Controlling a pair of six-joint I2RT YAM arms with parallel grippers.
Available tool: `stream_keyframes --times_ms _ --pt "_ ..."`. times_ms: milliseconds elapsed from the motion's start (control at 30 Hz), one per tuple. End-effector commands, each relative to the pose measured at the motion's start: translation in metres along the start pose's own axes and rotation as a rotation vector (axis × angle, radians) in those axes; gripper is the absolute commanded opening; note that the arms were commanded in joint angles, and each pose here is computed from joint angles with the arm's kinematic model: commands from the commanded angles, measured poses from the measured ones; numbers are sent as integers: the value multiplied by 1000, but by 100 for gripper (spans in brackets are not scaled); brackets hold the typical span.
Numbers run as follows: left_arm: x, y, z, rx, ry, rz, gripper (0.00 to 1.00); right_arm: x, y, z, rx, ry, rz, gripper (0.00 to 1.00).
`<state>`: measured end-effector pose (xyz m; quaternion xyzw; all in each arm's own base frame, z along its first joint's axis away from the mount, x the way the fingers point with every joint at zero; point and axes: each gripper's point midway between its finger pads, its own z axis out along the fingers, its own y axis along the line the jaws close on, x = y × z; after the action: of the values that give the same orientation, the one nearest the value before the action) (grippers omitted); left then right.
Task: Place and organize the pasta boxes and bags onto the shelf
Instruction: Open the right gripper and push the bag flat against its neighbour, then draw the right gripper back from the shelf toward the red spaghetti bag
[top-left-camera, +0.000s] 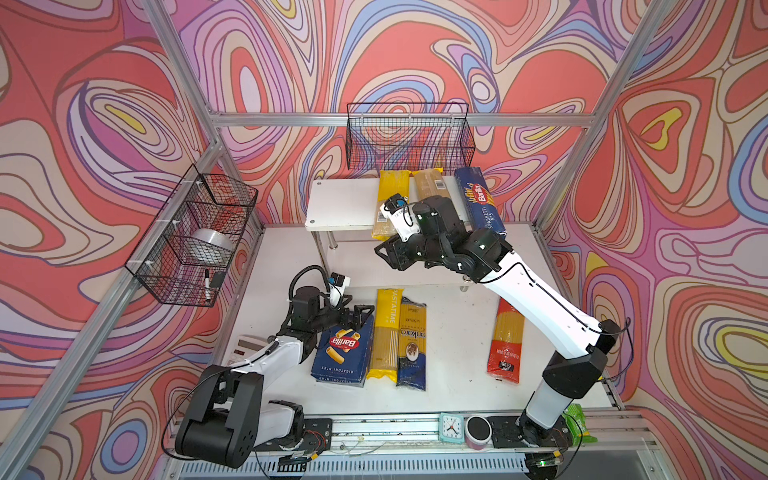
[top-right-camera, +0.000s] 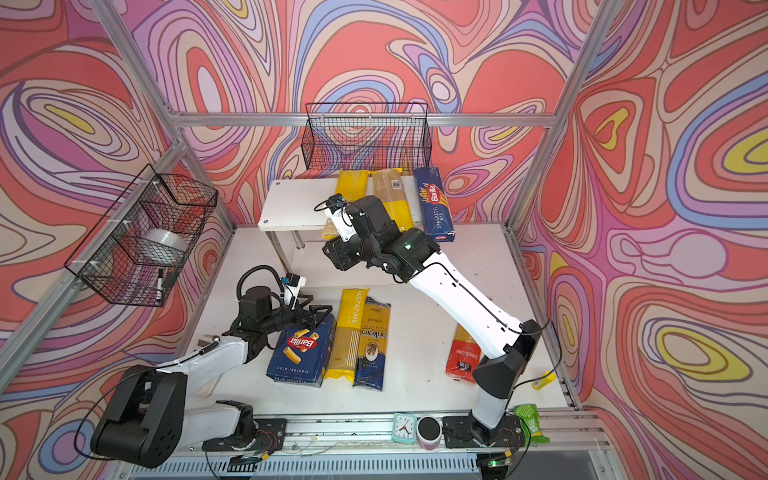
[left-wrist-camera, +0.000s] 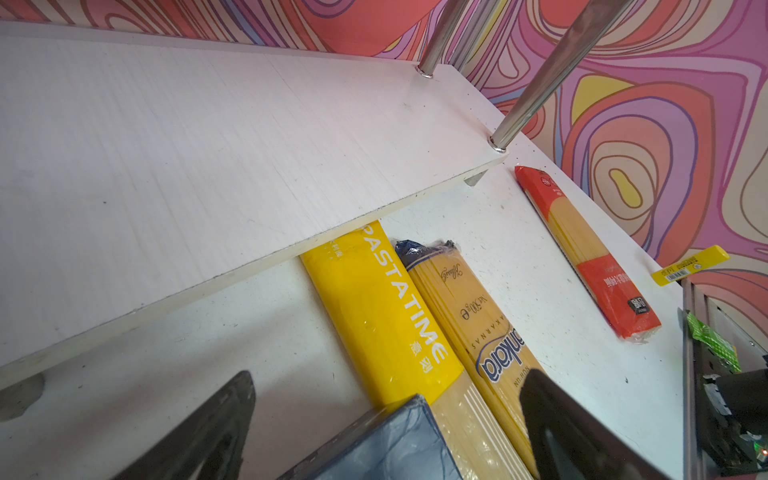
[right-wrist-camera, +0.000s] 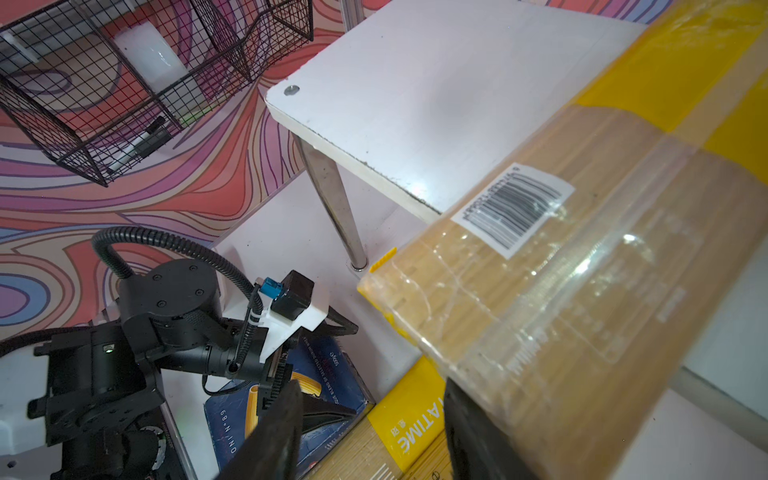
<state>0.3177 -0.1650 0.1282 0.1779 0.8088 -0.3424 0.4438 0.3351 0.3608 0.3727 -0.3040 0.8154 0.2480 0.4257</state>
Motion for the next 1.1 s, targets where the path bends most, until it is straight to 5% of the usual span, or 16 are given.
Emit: stream_keyframes --times_ms 0,133,433,1067 --pt "-6 -3 0 5 -4 16 100 -4 -5 -5 -9 -47 -34 56" --pt "-6 -3 -2 1 -9 20 100 2 18 -24 -128 -76 -63 57" --pt "-10 -3 -7 -24 -35 32 100 41 15 -48 -108 -37 -60 57" --pt "-22 3 -40 -200 -127 131 100 163 -26 -59 65 64 292 62"
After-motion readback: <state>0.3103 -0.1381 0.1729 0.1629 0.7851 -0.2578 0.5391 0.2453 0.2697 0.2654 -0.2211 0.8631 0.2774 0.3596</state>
